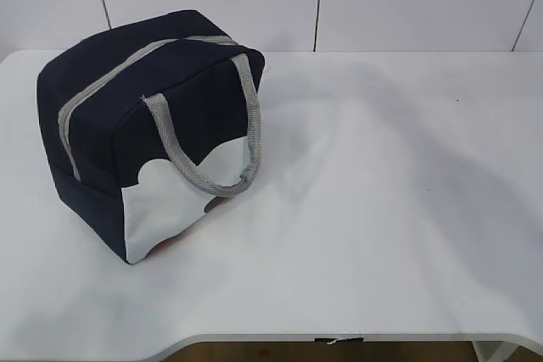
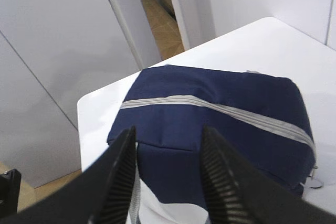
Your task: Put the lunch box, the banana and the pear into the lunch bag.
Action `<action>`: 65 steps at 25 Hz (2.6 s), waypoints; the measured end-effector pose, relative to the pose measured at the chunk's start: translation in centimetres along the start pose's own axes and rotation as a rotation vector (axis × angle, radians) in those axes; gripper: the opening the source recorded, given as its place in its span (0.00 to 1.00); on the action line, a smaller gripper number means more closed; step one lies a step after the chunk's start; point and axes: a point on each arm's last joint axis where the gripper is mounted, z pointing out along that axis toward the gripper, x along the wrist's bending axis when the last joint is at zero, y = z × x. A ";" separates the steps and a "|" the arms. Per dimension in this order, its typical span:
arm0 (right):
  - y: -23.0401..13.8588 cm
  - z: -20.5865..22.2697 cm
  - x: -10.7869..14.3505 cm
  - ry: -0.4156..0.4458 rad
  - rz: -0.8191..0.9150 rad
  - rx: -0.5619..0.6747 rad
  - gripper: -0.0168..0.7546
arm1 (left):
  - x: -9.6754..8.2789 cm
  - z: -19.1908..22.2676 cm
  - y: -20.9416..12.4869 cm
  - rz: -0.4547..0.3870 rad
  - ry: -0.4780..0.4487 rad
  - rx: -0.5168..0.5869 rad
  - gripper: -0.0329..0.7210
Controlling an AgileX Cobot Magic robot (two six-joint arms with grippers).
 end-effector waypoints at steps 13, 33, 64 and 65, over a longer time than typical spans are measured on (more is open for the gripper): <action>-2.5 0.6 -1.2 -0.096 0.068 0.029 0.45 | 0.0 0.0 0.0 -0.002 0.000 0.000 0.37; -4.1 -1.4 -3.1 -0.503 -0.180 0.065 0.45 | 0.0 0.0 0.0 -0.002 0.000 0.000 0.37; -5.2 -1.4 2.0 -0.705 -0.400 0.020 0.45 | 0.0 0.0 0.0 -0.002 0.000 0.000 0.37; -5.0 -1.4 2.2 -0.711 -0.391 0.016 0.45 | 0.0 0.0 0.0 -0.002 0.000 0.000 0.37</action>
